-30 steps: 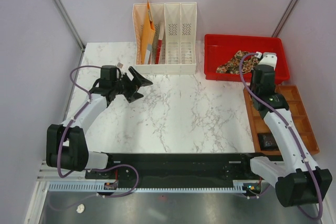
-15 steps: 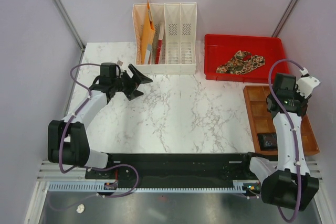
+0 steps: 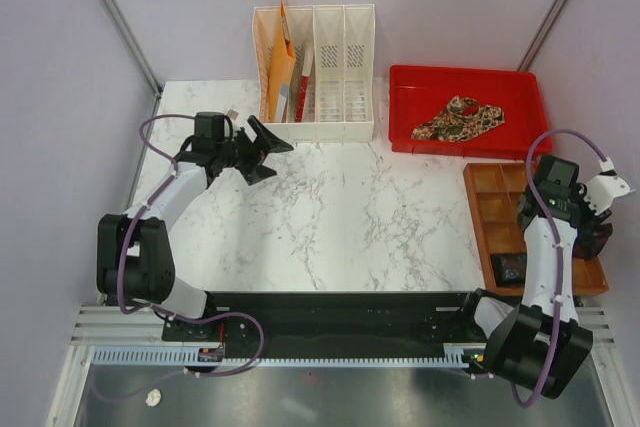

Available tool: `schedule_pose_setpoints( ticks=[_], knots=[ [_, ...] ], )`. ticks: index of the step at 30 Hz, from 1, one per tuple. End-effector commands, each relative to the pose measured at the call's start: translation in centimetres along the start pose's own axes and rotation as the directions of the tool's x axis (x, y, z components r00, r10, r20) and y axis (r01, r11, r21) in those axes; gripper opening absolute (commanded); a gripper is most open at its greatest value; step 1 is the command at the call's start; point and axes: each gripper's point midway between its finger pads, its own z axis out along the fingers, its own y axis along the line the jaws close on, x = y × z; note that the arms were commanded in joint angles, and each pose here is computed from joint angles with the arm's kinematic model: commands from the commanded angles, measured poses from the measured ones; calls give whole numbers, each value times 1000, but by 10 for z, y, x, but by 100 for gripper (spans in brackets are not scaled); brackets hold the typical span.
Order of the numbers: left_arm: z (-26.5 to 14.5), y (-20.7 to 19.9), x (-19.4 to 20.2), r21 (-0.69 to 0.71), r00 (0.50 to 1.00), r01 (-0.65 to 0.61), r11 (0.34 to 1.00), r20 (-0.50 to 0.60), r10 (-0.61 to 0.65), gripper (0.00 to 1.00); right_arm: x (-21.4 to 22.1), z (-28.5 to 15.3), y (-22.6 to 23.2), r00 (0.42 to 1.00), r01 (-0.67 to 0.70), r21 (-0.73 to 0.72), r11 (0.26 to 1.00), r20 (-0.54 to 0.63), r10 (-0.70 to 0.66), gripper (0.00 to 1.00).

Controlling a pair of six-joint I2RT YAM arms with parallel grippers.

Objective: Roll the ties
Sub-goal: Place the tie in the storage box.

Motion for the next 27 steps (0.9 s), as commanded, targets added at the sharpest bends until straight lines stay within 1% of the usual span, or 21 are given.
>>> schedule_pose_setpoints(
  ticks=[1,2,3,4,6,7,9,11,13,15,16,17,20,21,24,25,26,27],
  knots=[
    [-1,-12,-4,45,1000,-23,999,-12,23,100,-6,1,-14,995,-65,28,998,78,62,0],
    [-1,-12,-3,46,1000,-21,999,-18,22,100,-6,-1,-17,994,-57,17,998,93,55,0],
    [-1,-12,-4,48,1000,-21,999,-17,22,100,3,1,-21,995,-27,23,999,96,24,0],
    [0,-12,-3,49,1000,-21,999,-21,22,100,-3,1,-15,991,-51,-23,998,124,53,0],
    [1,-12,-3,52,999,-22,998,-25,24,100,-1,-2,-21,986,16,-53,998,166,-7,0],
    [1,-13,-3,52,999,-21,998,-28,23,100,-7,-2,-20,980,12,-66,998,198,2,0],
    [1,-13,-3,54,999,-20,998,-32,22,100,-3,-2,-28,975,50,-38,998,220,-40,0],
    [2,-11,-3,52,999,-14,999,-35,16,100,-2,0,-34,972,45,-8,999,230,-42,0],
    [3,-11,-2,52,999,-8,999,-40,10,100,3,2,-34,973,45,7,999,226,-45,0],
    [3,-11,-2,52,999,-2,999,-43,4,100,10,9,-38,976,63,79,995,204,-78,0],
    [4,-11,-3,53,999,-1,999,-42,3,100,12,12,-38,978,50,101,994,195,-69,0],
    [3,-12,-4,54,999,-1,999,-40,3,100,19,20,-39,982,75,136,988,165,-97,0],
    [1,-14,-7,57,1000,-4,998,-29,6,100,29,32,-37,989,77,135,988,115,-93,0],
    [1,-13,-7,56,1000,0,998,-31,1,100,30,34,-29,990,85,86,993,105,-94,0],
    [1,-10,-9,52,1000,3,999,-23,-2,100,30,36,-23,987,119,55,991,105,-124,0],
    [2,-8,-10,46,1000,17,999,-27,-15,100,25,38,-22,986,105,57,993,126,-112,0],
    [3,-9,-9,52,999,19,998,-34,-17,100,26,41,-23,978,162,71,984,123,-169,0],
    [4,-9,-9,55,999,20,998,-36,-19,100,28,44,-24,974,183,81,980,117,-192,0]
  ],
)
